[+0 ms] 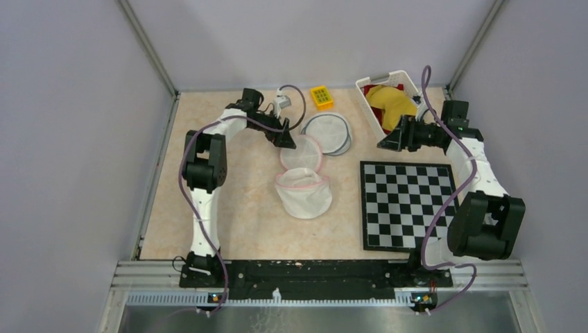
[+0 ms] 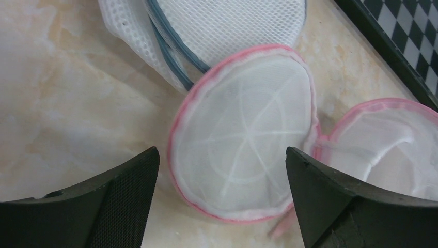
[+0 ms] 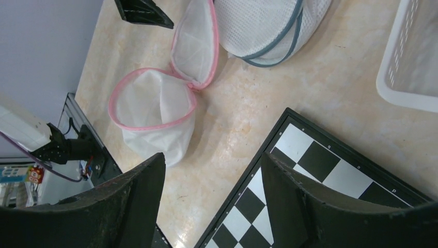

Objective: Unzip the laundry bag and remove the bra
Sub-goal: Close the laundry bag at the center of the board.

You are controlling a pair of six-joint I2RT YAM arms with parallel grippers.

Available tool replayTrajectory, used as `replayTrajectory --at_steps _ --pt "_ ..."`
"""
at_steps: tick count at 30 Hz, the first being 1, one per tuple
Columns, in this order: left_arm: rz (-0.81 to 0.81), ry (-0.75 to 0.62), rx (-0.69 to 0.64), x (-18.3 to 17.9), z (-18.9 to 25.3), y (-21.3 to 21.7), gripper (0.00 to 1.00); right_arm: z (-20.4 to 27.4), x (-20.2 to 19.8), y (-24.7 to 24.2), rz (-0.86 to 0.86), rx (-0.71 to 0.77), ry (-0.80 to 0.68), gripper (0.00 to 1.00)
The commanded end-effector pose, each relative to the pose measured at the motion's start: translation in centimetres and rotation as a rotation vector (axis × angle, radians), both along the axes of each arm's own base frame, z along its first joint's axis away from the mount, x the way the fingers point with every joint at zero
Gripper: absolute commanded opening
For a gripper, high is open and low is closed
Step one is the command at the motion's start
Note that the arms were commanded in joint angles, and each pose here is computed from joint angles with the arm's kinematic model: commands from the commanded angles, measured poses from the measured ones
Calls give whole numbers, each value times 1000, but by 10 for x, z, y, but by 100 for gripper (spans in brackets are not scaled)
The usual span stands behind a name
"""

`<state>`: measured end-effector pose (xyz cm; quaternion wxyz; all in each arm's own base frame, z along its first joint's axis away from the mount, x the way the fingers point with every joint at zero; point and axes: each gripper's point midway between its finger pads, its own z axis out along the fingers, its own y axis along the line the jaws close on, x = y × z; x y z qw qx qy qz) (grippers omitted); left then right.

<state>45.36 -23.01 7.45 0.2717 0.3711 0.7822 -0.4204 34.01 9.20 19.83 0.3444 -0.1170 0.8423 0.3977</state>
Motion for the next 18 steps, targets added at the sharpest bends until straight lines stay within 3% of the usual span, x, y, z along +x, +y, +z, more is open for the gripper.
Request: replayTrajectory --at_steps 1,8,10,12,13,18 --pt "-11 -91 4 28 0 -8 97 20 -3 3 9 25 -63 67" --pt "-31 -110 14 33 -10 -17 97 25 -8 2 14 6 -76 67" --pt "-44 -114 -4 32 -7 -19 93 26 -9 2 15 5 -77 67" --pt "-58 -103 -30 29 -1 -22 79 26 -10 2 12 6 -78 67" --pt "-68 -102 -46 27 6 -24 65 27 -10 2 10 4 -80 67" --pt "-94 -114 -57 7 32 -20 20 33 -12 1 5 -6 -98 67"
